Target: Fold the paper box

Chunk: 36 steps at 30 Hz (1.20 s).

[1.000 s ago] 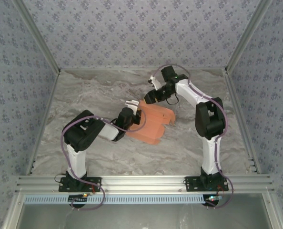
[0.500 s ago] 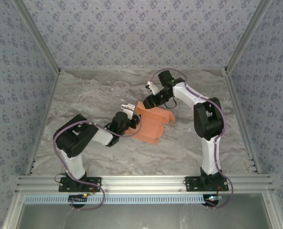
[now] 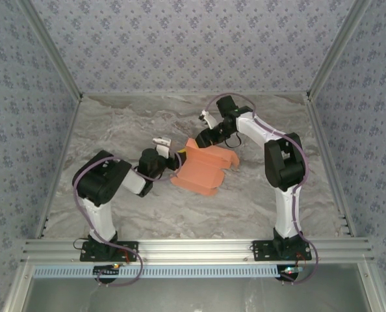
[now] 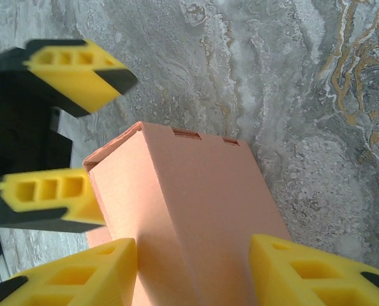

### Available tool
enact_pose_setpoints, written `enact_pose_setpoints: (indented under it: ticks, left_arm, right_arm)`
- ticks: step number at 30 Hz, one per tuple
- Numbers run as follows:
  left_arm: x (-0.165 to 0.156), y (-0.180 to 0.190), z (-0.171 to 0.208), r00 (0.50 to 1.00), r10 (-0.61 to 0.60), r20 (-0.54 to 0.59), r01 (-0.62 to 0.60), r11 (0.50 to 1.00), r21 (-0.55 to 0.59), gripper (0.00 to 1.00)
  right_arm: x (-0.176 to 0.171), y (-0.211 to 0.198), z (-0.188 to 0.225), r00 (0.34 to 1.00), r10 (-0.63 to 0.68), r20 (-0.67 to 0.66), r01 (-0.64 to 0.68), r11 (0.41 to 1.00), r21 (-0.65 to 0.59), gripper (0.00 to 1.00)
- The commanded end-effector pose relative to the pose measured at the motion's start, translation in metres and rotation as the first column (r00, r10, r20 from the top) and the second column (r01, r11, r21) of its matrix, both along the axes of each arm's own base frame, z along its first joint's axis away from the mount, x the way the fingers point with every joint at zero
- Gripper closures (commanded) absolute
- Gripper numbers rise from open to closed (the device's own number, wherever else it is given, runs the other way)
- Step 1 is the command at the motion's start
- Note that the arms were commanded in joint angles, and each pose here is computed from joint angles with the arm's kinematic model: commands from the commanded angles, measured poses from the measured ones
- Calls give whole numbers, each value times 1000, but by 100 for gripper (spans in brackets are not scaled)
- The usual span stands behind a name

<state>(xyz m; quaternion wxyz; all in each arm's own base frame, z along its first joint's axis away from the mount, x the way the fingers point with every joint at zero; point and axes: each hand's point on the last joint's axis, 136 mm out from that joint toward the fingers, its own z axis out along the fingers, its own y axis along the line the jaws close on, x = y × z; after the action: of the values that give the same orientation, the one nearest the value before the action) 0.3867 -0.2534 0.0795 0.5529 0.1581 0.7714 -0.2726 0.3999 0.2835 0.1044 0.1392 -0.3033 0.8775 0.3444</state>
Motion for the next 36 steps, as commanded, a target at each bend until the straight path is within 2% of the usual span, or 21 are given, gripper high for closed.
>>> enact_pose_setpoints:
  ticks: [1, 3, 6, 10, 13, 16, 22, 24, 29, 36]
  left_arm:
    - [-11, -35, 20, 974, -208, 95, 212, 977, -31, 32]
    - [-19, -43, 8, 961, -255, 109, 255, 967, 9, 33]
    - [-11, -36, 0, 979, -182, 94, 183, 983, -6, 33]
    - [2, -29, -10, 996, -81, 45, 79, 996, 45, 39]
    - [-2, -38, -12, 989, -145, 40, 142, 987, 75, 46]
    - [3, -36, -14, 994, -108, 22, 105, 991, 88, 49]
    - [11, -35, -18, 999, -47, 0, 47, 991, 124, 78]
    - [8, -40, -21, 999, -47, 16, 44, 985, 165, 83]
    - [4, -42, -26, 996, 28, 85, -48, 967, 249, 89]
    - [8, -35, -32, 993, 81, 84, -102, 954, 283, 95]
  right_arm:
    - [-4, -10, -14, 999, -25, -37, 23, 999, -45, 49]
    - [-5, -11, -14, 999, -26, -45, 24, 999, -45, 49]
    - [-9, -8, -13, 998, -24, -66, 23, 999, -29, 51]
    - [-17, -2, -5, 993, -29, -111, 31, 999, 23, 53]
    - [-23, 0, -2, 989, -47, -141, 54, 997, 49, 53]
    - [-28, 3, 2, 985, -59, -161, 69, 996, 55, 53]
    - [-37, 4, 4, 974, -97, -204, 114, 991, 72, 54]
    - [-39, 4, 4, 974, -105, -203, 123, 989, 78, 54]
    - [-42, 7, 0, 961, -181, -210, 201, 977, 75, 53]
    - [-45, 6, -4, 947, -242, -213, 263, 962, 77, 53]
